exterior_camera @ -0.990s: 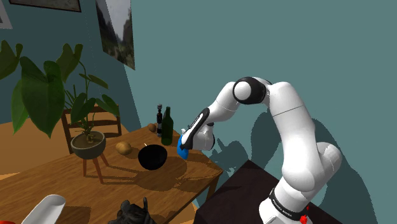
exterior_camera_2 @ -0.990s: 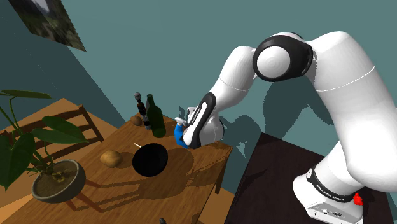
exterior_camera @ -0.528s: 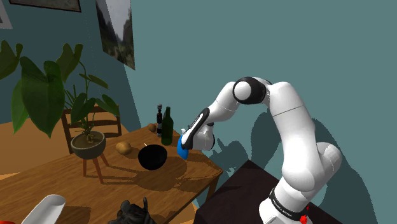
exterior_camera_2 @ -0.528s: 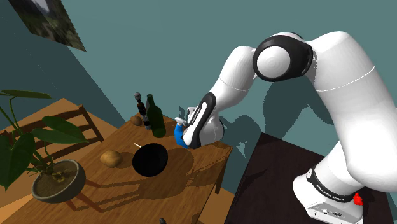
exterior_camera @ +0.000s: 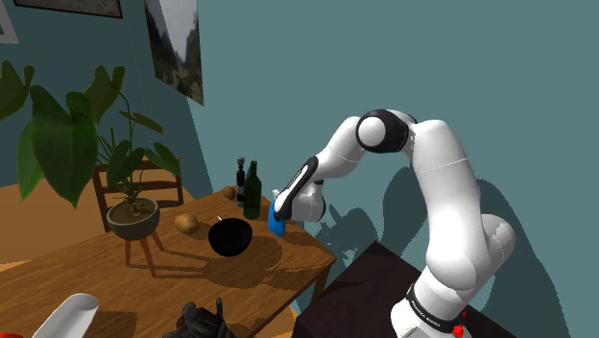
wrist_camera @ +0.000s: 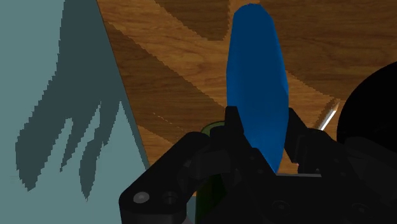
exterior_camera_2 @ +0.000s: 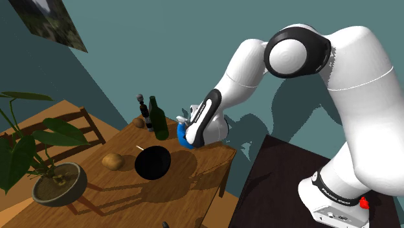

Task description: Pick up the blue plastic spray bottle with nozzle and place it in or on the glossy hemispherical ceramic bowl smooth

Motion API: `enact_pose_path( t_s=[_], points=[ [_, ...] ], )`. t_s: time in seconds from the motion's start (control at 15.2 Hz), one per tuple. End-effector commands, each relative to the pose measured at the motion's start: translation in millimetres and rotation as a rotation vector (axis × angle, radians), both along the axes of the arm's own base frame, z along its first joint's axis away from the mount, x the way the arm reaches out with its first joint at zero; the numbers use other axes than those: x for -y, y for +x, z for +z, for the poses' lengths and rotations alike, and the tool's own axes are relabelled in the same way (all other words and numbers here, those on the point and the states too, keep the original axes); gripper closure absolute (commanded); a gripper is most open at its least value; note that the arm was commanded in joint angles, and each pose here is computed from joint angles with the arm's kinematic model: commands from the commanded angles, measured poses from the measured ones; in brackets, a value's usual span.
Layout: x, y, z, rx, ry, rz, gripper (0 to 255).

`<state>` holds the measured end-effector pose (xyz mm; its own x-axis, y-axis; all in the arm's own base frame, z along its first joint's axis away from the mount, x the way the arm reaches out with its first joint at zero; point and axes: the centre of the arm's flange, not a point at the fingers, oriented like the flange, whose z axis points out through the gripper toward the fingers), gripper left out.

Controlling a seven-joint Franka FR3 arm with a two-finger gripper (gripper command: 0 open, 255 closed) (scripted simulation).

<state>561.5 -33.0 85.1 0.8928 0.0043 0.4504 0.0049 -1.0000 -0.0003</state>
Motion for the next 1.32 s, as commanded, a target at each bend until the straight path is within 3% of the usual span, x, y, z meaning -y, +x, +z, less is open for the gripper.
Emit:
enact_pose_path(
  t_s=[0.0,1.25],
  points=[
    [1,0,10,0.0,0.0,0.0,255],
    [1,0,110,0.0,0.0,0.0,255]
  ],
)
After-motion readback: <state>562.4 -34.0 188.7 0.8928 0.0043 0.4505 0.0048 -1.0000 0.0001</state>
